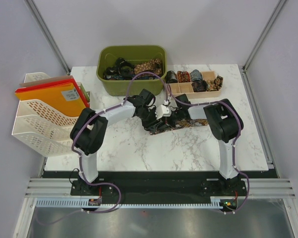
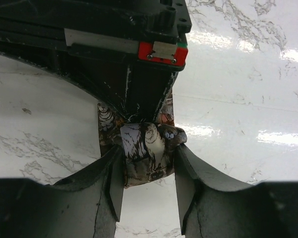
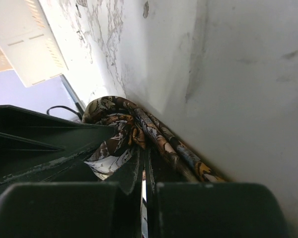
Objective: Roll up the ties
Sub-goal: Roll the tie at the center of the board.
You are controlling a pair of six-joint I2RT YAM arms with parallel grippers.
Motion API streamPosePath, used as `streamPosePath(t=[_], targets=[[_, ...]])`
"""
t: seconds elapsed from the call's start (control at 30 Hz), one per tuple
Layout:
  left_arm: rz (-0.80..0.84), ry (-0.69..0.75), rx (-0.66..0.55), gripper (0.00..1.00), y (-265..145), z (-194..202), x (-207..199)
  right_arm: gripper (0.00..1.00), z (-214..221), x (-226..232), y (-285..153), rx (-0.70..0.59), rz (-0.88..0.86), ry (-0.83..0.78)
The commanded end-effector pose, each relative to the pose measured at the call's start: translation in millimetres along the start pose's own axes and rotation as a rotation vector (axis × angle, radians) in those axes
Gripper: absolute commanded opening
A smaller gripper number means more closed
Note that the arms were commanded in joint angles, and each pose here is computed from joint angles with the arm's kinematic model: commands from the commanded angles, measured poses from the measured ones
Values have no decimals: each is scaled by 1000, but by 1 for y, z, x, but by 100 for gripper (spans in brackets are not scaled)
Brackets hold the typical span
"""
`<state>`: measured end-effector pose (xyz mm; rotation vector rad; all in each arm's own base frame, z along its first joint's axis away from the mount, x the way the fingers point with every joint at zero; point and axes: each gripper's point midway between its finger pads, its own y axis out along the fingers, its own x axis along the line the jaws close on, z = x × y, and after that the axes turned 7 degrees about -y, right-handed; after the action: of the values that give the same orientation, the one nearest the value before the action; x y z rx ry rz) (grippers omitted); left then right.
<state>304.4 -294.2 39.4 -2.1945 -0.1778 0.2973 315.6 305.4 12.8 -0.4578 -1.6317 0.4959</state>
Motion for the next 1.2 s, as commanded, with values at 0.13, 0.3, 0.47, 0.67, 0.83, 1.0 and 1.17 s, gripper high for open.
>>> streamPosePath(t=[0.13,0.3,0.47,0.67,0.83,1.0,1.17], targets=[[-3,-44,34,47,33,-5,-7,0,11,6,25,-49,-114,82],[-11,-39,91,46,34,6,-11,0,18,6,28,-38,-153,110],[13,-7,146,45,25,38,-29,0,30,15,39,-21,-180,119],[69,69,274,40,31,74,-32,2,34,26,46,-11,-201,102],[99,75,339,37,36,87,-31,15,24,26,33,-11,-169,43],[116,63,375,35,40,95,-31,22,14,21,16,-13,-123,18],[129,52,397,32,40,101,-31,33,7,19,4,-4,-82,7]])
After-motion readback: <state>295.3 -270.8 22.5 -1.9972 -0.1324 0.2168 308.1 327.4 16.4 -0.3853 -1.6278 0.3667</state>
